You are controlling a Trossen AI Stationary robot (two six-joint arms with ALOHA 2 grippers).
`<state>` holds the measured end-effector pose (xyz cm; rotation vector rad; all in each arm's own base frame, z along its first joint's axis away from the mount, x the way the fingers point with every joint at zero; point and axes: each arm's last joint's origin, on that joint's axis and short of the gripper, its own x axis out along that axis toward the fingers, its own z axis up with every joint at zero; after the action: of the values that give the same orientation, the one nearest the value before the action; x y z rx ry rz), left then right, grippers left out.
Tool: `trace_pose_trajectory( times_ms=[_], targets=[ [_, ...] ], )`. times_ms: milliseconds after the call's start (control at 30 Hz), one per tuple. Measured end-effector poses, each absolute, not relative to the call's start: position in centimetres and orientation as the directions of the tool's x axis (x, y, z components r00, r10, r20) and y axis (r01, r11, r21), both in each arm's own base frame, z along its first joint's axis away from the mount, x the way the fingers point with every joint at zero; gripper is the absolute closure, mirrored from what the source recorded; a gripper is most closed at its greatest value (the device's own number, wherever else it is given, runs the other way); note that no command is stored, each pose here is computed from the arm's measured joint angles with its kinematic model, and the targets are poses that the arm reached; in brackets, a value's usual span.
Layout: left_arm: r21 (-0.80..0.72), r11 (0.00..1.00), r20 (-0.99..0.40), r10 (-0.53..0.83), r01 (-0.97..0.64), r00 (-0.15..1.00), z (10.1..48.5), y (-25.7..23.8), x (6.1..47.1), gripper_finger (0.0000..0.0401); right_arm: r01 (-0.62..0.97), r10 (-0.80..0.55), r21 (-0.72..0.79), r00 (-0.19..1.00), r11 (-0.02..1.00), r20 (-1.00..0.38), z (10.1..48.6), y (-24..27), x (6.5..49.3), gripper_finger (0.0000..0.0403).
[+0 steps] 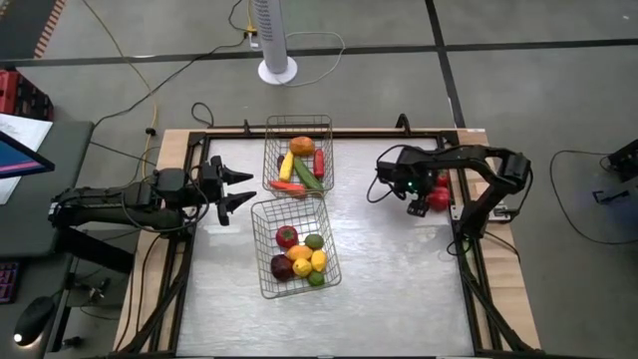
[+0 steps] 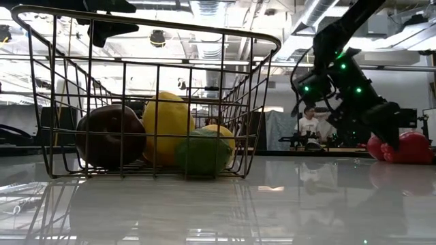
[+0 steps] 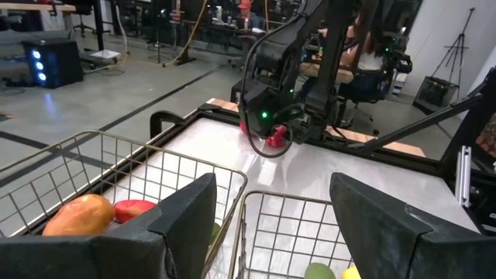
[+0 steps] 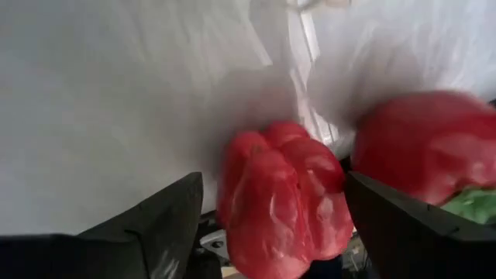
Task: Sort produce into baskets
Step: Put the top red bell pepper into the bottom basket
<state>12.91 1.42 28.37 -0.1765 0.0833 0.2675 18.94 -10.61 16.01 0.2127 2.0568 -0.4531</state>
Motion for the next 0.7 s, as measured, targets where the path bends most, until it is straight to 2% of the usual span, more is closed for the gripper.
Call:
trace_pose_trajectory(
  times_ms=[233, 500, 700],
  targets=[
    [-0.162, 0.948, -0.106, 0.258, -0.273, 0.96, 28.4, 1.4, 12.9, 0.0162, 0.319, -0.018, -0.23, -0.55, 0.919, -0.835, 14.8, -10.1, 17.6, 0.0061],
    [-0.162, 0.949, -0.106, 0.258, -0.272, 0.96, 28.4, 1.4, 12.9, 0.0162, 0.316, -0.019, -0.231, -0.553, 0.92, -0.833, 14.7, -10.1, 17.5, 0.008],
    [-0.162, 0.949, -0.106, 0.254, -0.269, 0.961, 28.4, 1.4, 12.9, 0.0162, 0.313, -0.047, -0.264, -0.56, 0.912, -0.827, 14.7, -10.1, 17.6, 0.0113]
  ],
)
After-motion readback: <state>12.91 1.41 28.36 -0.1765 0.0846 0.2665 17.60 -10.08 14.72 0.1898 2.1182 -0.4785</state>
